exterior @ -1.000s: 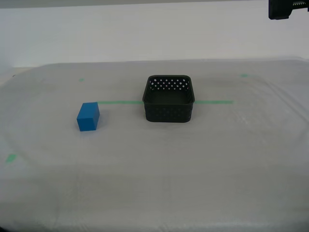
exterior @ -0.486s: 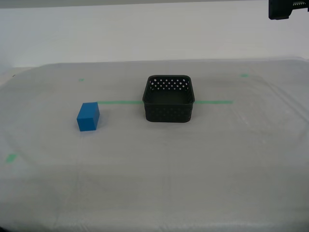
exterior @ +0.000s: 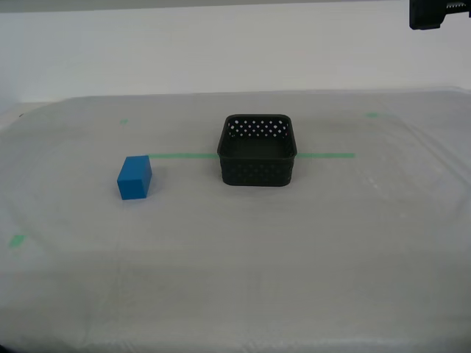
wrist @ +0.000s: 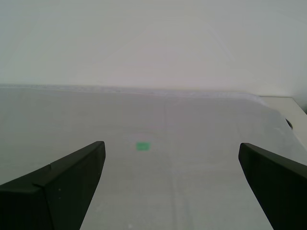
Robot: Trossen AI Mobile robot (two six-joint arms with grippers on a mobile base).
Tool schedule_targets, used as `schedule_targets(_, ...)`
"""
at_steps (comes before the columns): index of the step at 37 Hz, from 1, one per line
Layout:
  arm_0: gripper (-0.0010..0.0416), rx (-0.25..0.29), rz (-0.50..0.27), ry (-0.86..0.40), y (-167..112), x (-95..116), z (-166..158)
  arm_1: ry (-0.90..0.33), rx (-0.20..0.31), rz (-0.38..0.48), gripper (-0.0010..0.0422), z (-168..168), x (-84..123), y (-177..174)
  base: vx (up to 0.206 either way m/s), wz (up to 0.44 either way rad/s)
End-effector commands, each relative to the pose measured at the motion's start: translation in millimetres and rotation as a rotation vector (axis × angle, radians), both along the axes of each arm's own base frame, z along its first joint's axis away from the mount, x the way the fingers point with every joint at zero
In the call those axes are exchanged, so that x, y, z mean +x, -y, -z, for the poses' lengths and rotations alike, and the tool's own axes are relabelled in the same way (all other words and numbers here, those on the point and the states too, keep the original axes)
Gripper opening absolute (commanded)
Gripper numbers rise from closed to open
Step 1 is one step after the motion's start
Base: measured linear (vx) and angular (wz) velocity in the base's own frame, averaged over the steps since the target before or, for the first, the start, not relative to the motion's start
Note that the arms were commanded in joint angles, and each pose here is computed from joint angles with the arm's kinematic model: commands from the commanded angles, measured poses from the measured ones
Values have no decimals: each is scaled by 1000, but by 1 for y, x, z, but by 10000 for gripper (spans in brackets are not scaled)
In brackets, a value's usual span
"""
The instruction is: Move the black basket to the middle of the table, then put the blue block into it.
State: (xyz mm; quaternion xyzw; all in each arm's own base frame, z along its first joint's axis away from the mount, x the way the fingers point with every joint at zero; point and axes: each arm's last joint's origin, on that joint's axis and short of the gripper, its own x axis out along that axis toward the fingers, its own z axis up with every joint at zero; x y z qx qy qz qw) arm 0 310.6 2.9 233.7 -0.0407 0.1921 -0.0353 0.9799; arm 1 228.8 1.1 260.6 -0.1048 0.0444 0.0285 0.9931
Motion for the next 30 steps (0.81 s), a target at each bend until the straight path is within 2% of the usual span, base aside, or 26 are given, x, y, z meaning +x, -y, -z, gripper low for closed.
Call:
schedule_targets(1, 389, -1, 0, 4, 0, 0, -1, -89, -3, -15, 0, 2, 0, 0, 0, 0)
schedule_targets(4, 390, -1, 0, 4, 0, 0, -1, -168, -9, -16, 0, 3, 0, 0, 0, 0)
schedule_targets(10, 389, -1, 0, 4, 0, 0, -1, -349, -74, -31, 0, 1, -3, 1, 0, 0)
schedule_targets(21, 389, -1, 0, 4, 0, 0, -1, -669, -102, -58, 0, -19, -20, 1, 0, 0)
schedule_targets(30, 390, -1, 0, 4, 0, 0, -1, -816, -134, -86, 0, -49, -36, 1, 0, 0)
